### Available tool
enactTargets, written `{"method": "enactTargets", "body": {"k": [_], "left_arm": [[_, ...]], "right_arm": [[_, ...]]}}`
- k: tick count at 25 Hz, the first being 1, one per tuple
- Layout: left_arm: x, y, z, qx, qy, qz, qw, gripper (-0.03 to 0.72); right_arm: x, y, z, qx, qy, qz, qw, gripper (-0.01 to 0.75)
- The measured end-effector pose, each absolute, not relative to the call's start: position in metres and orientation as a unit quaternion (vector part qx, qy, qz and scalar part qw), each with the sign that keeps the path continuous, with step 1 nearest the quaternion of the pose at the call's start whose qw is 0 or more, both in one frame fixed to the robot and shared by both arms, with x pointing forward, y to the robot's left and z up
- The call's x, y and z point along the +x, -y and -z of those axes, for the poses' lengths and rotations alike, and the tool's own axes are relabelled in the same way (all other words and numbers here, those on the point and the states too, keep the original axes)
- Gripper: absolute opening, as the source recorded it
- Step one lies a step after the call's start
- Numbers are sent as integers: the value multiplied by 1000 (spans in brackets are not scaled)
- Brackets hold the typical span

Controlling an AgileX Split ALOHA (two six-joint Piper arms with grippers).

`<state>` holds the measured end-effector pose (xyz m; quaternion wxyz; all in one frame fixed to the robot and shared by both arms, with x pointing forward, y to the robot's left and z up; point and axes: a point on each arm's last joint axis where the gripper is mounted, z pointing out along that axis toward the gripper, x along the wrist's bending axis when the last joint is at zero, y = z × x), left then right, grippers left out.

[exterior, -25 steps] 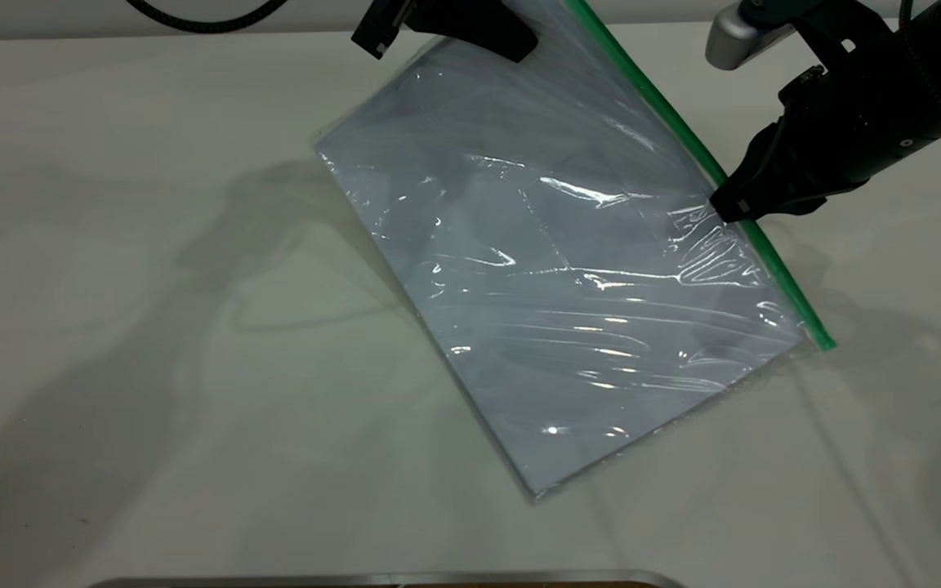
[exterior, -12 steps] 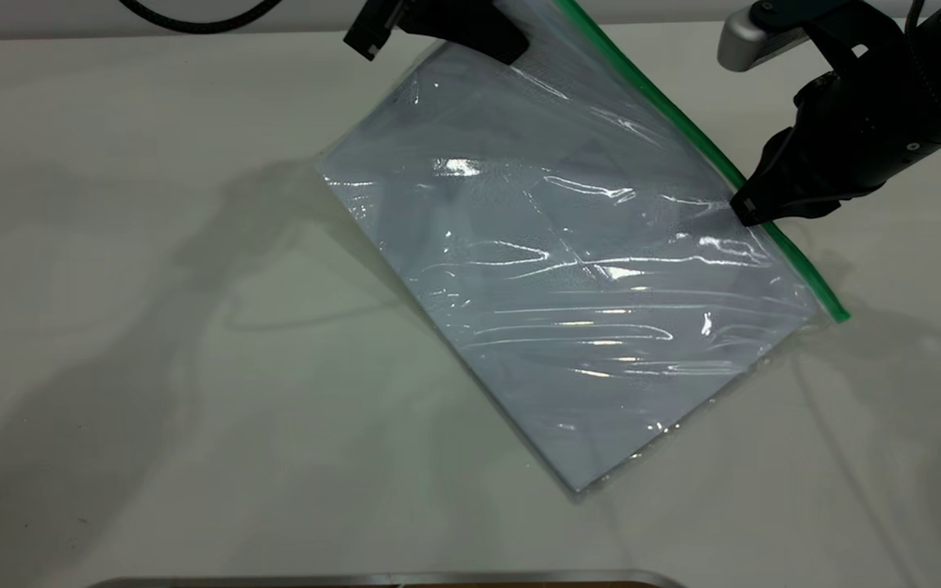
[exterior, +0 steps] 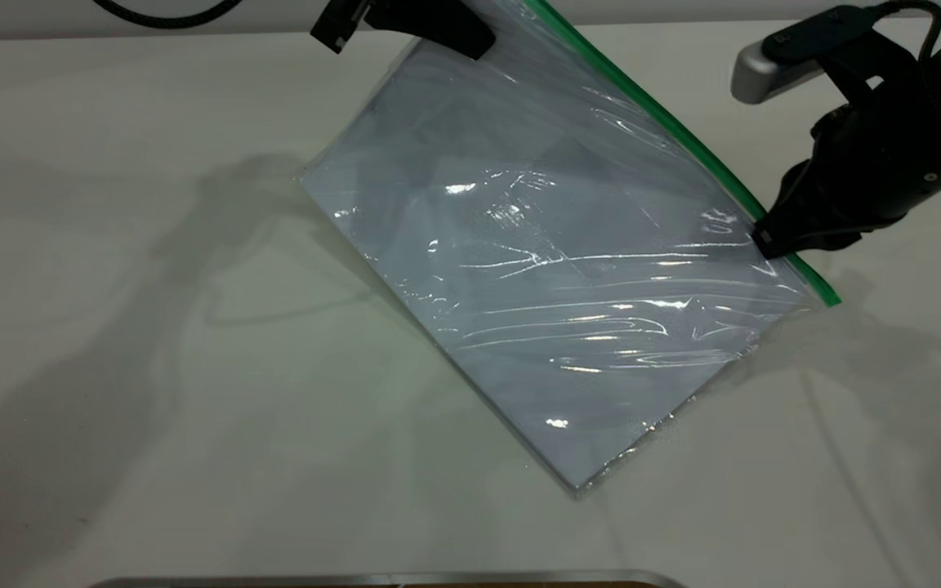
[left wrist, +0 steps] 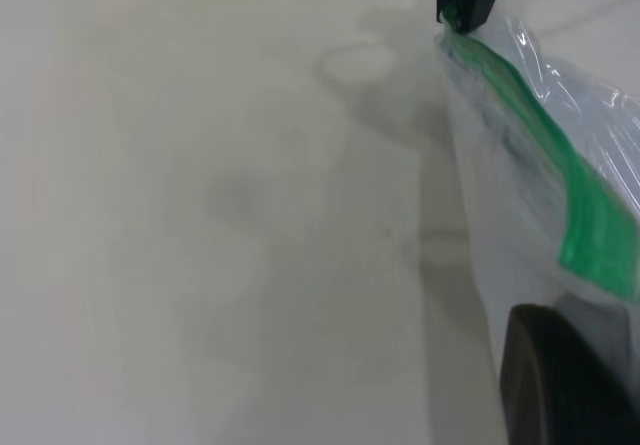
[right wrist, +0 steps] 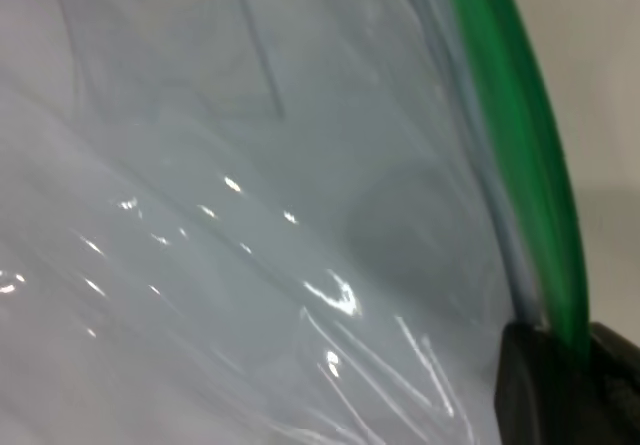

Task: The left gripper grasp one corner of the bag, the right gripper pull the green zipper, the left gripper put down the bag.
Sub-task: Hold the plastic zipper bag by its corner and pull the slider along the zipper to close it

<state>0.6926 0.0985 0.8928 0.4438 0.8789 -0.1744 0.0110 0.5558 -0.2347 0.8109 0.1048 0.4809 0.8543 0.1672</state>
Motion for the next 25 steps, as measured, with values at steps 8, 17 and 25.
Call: {"method": "enactTargets", "body": {"k": [8,17,25], "left_arm": [[694,-104,-892,882,175,-9,437,52],[693,-107,-890,886,183,-5,426,52],[695,-108,-889,899,153,2,410,89]], "right_arm": [[543,241,-805,504,-847,-139,98,35],[529,245,-799,525,-838,-121,84,38],[529,251,-798,546,-826,-106,92,167]]}}
